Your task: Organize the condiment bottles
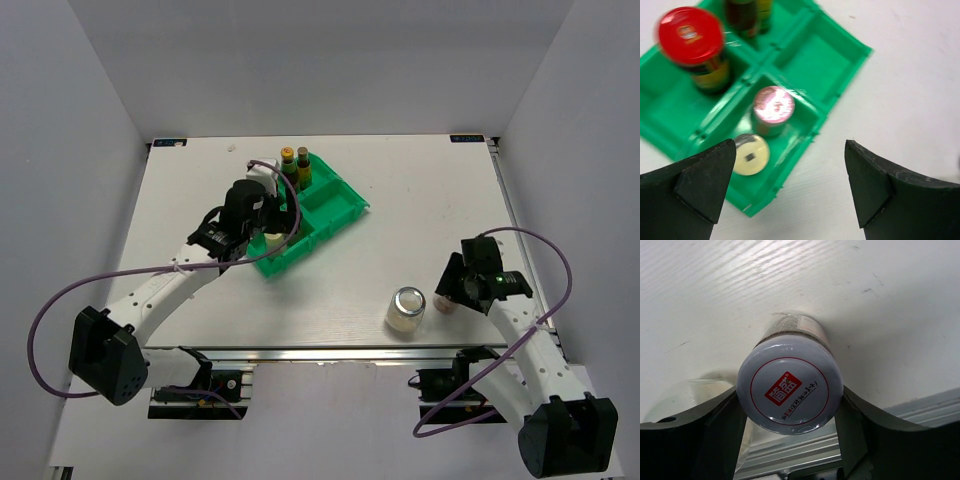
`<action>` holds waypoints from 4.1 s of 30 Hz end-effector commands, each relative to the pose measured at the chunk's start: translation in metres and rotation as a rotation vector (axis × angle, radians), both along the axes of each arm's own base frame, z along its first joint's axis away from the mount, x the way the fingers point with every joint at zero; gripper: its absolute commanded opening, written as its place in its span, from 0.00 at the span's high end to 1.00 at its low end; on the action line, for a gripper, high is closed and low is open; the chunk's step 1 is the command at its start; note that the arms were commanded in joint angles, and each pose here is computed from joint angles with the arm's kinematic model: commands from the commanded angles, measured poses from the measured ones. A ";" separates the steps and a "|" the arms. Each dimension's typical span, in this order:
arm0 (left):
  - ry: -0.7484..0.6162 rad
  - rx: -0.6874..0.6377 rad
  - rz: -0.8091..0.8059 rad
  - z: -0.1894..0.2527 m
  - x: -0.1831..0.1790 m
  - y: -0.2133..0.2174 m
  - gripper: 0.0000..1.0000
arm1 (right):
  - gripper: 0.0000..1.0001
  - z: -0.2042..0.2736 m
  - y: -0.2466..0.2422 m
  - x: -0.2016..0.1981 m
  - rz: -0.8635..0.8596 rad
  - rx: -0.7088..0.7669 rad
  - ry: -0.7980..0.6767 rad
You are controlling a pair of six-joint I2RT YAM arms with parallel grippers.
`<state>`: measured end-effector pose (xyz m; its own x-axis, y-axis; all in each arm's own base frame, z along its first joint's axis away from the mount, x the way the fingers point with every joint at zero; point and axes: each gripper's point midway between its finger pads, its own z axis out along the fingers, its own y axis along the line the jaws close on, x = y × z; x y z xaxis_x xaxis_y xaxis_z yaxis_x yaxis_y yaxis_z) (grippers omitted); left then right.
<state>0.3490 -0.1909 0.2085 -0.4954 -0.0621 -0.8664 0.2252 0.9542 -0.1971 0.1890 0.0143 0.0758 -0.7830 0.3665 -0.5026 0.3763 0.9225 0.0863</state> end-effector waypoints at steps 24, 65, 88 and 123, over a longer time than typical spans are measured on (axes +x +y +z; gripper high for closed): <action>-0.470 -0.016 -1.210 0.029 -0.092 -0.217 0.02 | 1.00 0.163 0.176 0.058 0.957 0.269 -0.407; -0.438 -0.078 -1.005 0.040 -0.067 -0.215 1.00 | 0.23 0.231 0.205 0.038 0.976 0.432 -0.515; -0.473 0.052 0.197 0.069 0.092 0.041 1.00 | 0.11 0.204 0.144 0.080 0.682 0.280 -0.559; -0.503 0.013 0.276 -0.028 0.125 0.133 1.00 | 0.11 0.174 0.112 0.099 0.572 0.271 -0.494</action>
